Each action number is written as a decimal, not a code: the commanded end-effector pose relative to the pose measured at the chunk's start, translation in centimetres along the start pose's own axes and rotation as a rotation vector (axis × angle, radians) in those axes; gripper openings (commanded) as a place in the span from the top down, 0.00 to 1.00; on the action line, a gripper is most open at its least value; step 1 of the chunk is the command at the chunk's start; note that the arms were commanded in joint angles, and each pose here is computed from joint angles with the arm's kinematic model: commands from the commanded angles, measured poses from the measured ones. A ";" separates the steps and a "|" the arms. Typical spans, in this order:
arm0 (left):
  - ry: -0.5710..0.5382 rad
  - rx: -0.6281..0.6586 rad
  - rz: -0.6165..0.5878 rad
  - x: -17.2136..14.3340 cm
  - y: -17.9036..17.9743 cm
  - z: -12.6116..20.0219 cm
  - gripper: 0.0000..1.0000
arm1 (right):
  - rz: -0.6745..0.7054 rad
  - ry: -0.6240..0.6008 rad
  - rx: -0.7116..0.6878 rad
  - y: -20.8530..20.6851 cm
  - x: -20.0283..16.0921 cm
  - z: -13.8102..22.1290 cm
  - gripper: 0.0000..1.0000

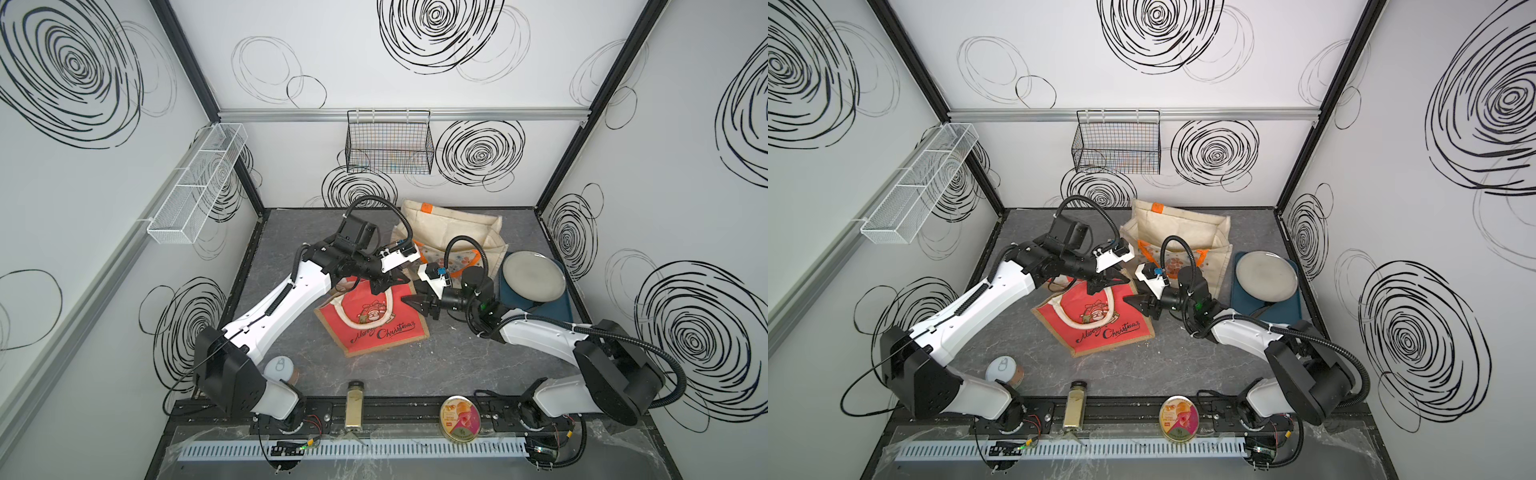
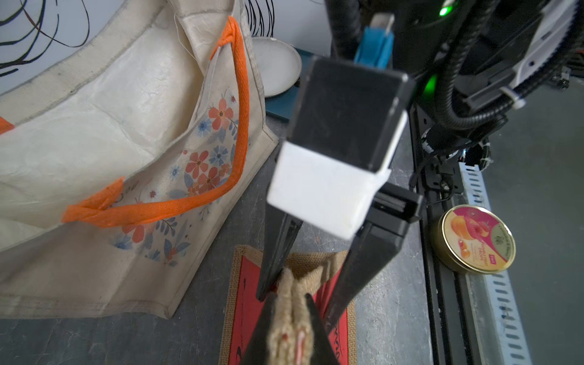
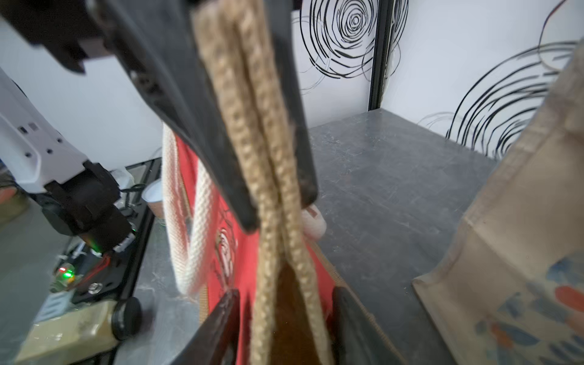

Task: Put away the canvas bag
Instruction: Press the canvas bag at the center of the board.

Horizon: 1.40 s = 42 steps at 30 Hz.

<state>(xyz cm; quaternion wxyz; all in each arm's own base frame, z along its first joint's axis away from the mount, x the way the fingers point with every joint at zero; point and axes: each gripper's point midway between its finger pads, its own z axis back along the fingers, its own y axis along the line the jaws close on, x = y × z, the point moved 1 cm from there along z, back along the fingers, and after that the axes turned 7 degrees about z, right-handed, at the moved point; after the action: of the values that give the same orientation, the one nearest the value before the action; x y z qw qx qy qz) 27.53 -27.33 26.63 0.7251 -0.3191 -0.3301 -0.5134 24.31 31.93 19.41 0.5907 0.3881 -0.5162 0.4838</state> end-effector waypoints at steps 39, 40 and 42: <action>-0.176 -0.048 -0.064 1.2 -1.1 3.9 1.00 | -0.463 0.176 -0.213 1.2 -5.6 5.9 0.00; -0.177 -0.049 -0.066 1.2 -1.2 4.0 1.00 | -0.475 0.176 -0.193 1.9 -6.0 6.0 0.00; -0.183 -0.046 -0.065 1.3 -1.1 4.1 1.00 | -0.484 0.164 -0.161 3.0 -6.4 6.1 0.00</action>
<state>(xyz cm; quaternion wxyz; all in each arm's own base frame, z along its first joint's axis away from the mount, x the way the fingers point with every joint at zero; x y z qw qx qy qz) 26.72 -24.95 28.32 0.7005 -0.3592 -0.3624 -0.4989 21.82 25.61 15.03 0.7507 0.3805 -0.4323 0.3238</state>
